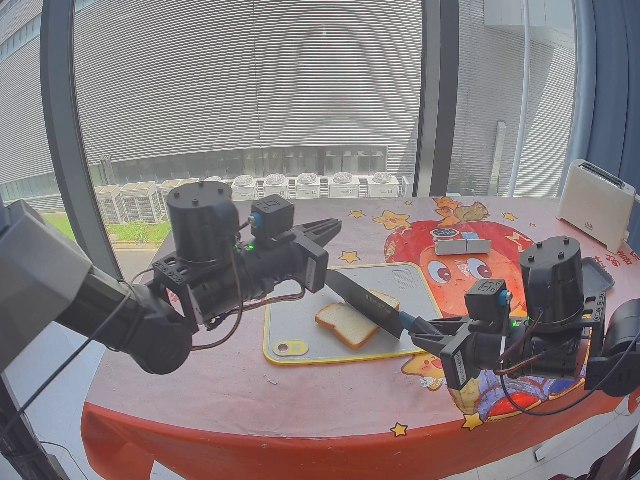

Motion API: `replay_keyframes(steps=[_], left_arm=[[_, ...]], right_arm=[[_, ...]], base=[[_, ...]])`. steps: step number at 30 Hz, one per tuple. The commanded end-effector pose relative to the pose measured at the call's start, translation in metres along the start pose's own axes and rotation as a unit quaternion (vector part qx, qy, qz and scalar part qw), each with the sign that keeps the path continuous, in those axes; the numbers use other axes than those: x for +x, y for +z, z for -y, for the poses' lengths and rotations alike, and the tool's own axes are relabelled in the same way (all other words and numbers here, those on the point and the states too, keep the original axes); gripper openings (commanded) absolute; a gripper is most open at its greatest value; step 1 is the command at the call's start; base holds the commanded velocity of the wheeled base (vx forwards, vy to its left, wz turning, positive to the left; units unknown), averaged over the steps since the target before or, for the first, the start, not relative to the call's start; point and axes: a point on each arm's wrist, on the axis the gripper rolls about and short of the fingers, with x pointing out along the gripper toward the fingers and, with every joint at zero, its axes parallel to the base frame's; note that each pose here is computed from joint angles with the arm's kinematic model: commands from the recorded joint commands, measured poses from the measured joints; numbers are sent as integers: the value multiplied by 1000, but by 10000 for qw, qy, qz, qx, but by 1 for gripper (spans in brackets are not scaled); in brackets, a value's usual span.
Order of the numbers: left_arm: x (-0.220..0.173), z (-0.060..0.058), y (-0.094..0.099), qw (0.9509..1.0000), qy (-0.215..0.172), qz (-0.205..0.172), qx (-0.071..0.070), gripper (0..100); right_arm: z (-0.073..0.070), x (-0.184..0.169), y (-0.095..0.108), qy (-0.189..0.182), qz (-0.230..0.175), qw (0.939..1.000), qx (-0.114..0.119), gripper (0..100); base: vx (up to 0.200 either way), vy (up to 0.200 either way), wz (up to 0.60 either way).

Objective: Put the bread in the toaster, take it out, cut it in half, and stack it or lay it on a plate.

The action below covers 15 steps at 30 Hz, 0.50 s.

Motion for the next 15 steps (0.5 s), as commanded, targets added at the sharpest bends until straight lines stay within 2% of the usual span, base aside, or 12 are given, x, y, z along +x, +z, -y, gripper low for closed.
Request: replay_keyframes(steps=[1,4,8,10,12,15], left_arm=[[-33,-11,23,9994,240,243,34,0],[-46,-13,24,9993,307,221,29,0],[-70,-23,33,9979,565,322,56,0],[-76,-27,30,9975,652,275,46,0],[-86,-29,14,9966,807,138,29,0],[-96,-26,4,9953,917,307,63,0]], right_arm=[[0,-4,1,9,74,10000,2,0],[0,-6,2,22,98,9999,0,0],[0,-6,2,30,106,9999,0,0],[0,-6,3,31,121,9999,5,0],[1,-6,3,32,121,9999,9,0],[0,-6,2,45,114,9999,1,0]], base=[[0,0,0],[0,0,0],[0,0,0],[0,0,0],[0,0,0],[0,0,0]])
